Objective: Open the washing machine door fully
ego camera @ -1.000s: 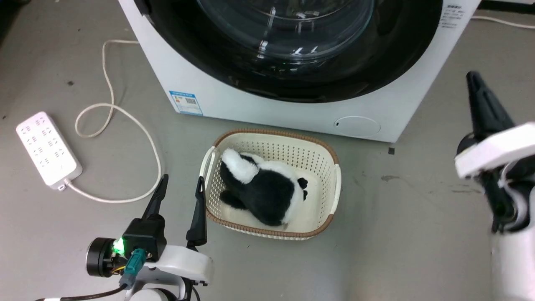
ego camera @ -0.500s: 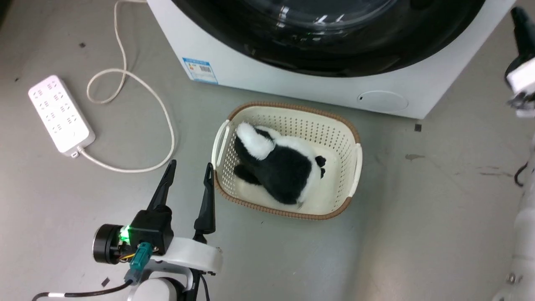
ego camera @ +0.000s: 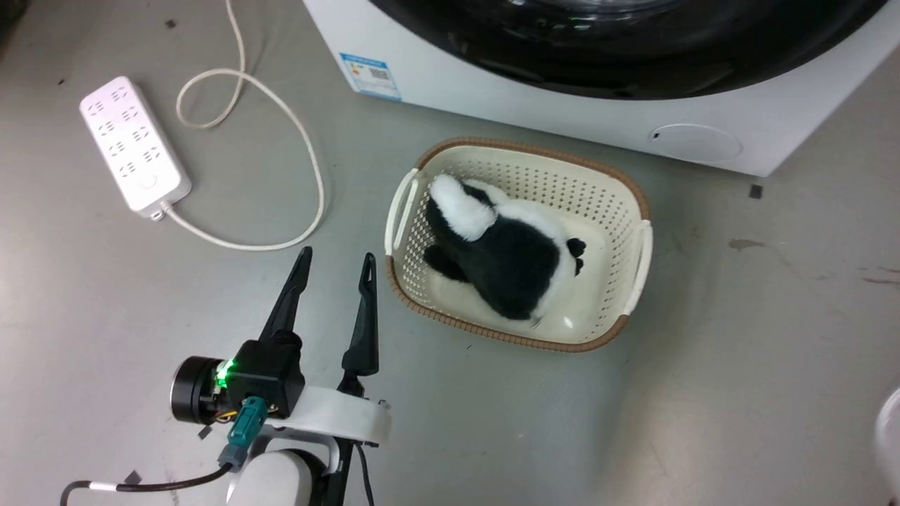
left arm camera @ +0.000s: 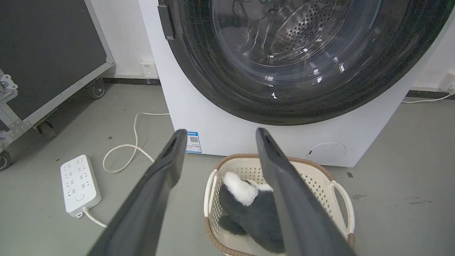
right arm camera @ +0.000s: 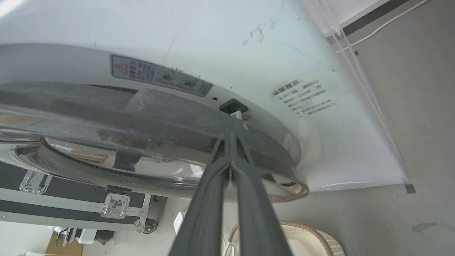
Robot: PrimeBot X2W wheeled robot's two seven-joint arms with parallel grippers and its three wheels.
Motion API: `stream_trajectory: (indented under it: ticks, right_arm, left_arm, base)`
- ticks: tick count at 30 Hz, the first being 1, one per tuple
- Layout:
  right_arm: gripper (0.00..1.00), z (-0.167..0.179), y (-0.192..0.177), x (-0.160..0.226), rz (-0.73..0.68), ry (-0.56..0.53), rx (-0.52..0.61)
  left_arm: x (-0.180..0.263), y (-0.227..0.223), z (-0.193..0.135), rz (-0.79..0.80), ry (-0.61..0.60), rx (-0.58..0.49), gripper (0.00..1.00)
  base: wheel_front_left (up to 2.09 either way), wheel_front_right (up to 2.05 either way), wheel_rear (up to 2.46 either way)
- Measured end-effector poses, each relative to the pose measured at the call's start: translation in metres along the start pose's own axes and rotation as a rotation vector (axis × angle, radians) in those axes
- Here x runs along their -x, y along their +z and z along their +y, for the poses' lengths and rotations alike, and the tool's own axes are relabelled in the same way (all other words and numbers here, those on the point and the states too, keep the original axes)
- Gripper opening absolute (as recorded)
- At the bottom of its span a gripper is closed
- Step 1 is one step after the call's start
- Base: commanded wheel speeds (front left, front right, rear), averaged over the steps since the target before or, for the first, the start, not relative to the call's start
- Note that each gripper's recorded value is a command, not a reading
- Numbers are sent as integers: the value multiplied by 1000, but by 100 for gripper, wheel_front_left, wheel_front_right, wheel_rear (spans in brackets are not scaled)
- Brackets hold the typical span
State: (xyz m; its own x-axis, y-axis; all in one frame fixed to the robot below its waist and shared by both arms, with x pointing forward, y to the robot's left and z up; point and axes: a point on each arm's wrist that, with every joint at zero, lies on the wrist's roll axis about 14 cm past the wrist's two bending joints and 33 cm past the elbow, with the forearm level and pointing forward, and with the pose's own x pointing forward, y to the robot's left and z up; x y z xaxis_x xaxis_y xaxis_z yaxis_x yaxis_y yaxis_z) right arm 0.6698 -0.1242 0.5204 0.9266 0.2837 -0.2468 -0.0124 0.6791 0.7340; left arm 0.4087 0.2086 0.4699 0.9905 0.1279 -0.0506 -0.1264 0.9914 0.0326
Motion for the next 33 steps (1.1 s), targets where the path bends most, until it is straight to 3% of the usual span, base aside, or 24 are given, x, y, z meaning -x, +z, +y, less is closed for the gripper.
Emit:
stream_trajectory:
  ticks: [20, 27, 33]
  right_arm:
    - [0, 14, -9, -40, 246, 77, -291]
    - [0, 26, -22, -19, 333, 115, -338]
    - [0, 25, -52, 24, 412, 102, -336]
  left_arm:
    - [-6, -7, 6, -1, 32, -4, 100]
    - [-3, 10, 8, -57, 39, -3, 100]
    - [10, 30, 9, -108, 35, -1, 100]
  base:
    - [0, 0, 0]
    - [0, 0, 0]
    - [0, 0, 0]
